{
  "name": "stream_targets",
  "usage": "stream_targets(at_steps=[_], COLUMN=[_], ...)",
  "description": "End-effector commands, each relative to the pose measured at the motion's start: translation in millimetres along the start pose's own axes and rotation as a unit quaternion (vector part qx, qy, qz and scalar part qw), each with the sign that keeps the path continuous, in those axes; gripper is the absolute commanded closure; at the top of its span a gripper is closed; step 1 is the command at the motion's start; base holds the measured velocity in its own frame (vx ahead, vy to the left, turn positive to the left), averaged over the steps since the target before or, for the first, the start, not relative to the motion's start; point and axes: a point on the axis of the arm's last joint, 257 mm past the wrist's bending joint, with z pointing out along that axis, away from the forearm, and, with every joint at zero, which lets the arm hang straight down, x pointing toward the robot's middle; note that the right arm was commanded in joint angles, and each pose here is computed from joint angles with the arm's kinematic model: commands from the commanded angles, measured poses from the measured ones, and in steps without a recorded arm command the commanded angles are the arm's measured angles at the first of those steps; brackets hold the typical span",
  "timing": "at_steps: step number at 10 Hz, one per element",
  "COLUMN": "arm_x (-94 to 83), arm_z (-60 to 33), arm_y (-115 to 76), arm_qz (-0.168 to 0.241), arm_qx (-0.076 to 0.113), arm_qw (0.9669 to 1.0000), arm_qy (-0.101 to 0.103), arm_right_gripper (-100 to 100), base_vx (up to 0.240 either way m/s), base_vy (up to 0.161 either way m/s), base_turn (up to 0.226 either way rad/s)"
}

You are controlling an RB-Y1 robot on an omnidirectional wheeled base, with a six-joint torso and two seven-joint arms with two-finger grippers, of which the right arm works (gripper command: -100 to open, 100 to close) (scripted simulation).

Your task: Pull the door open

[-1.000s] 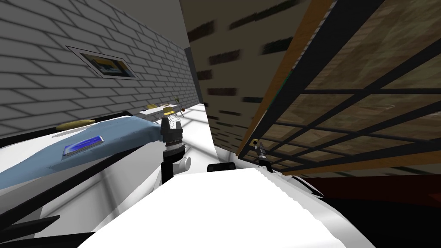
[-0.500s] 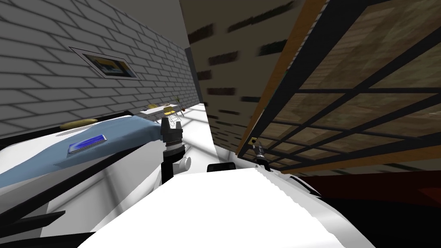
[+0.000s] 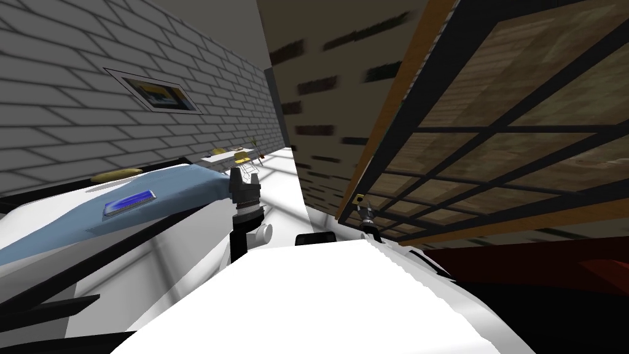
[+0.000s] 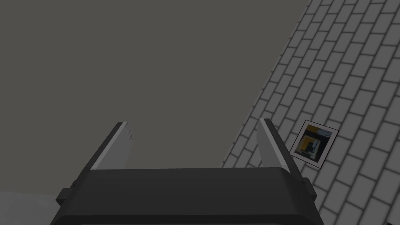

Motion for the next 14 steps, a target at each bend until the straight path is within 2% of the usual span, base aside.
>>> stream_targets(at_steps=[1, 3, 4, 6, 7, 9, 10, 11, 12, 13, 14], arm_x=[3.7, 13.9, 13.9, 24.5, 24.5, 35.1, 35.1, 40.5, 40.5, 45.6, 45.6], arm_z=[1.0, 3.2, 3.2, 5.3, 5.3, 7.3, 7.3, 8.3, 8.3, 9.2, 9.2], arm_y=[-1.1, -7.4, -7.4, -13.7, -13.7, -19.7, -19.7, -22.5, -22.5, -25.3, -25.3], arm_qz=[0.025, 0.081, 0.087, 0.143, 0.150, 0.204, 0.211, 0.240, 0.242, 0.270, 0.271], arm_qx=[-0.001, -0.002, -0.002, -0.002, -0.002, -0.003, -0.003, -0.003, -0.003, -0.004, -0.004], arm_qw=[0.9997, 0.9967, 0.9962, 0.9898, 0.9887, 0.9789, 0.9774, 0.9706, 0.9703, 0.9629, 0.9625], arm_qy=[-0.001, -0.003, -0.003, -0.005, -0.005, -0.007, -0.007, -0.007, -0.007, -0.008, -0.008], arm_right_gripper=[-100, -100, -100, -100, -100, -100, -100, -100, -100, -100, -100], base_vx=[-0.056, -0.063, -0.056, -0.062, -0.054, -0.067, -0.051, -0.045, -0.039, -0.045, -0.036], base_vy=[-0.017, -0.021, -0.015, -0.020, -0.018, -0.013, -0.013, -0.014, -0.011, -0.013, -0.011], base_turn=[0.006, 0.008, 0.005, 0.009, 0.006, 0.007, 0.005, 0.008, 0.003, 0.006, 0.005])
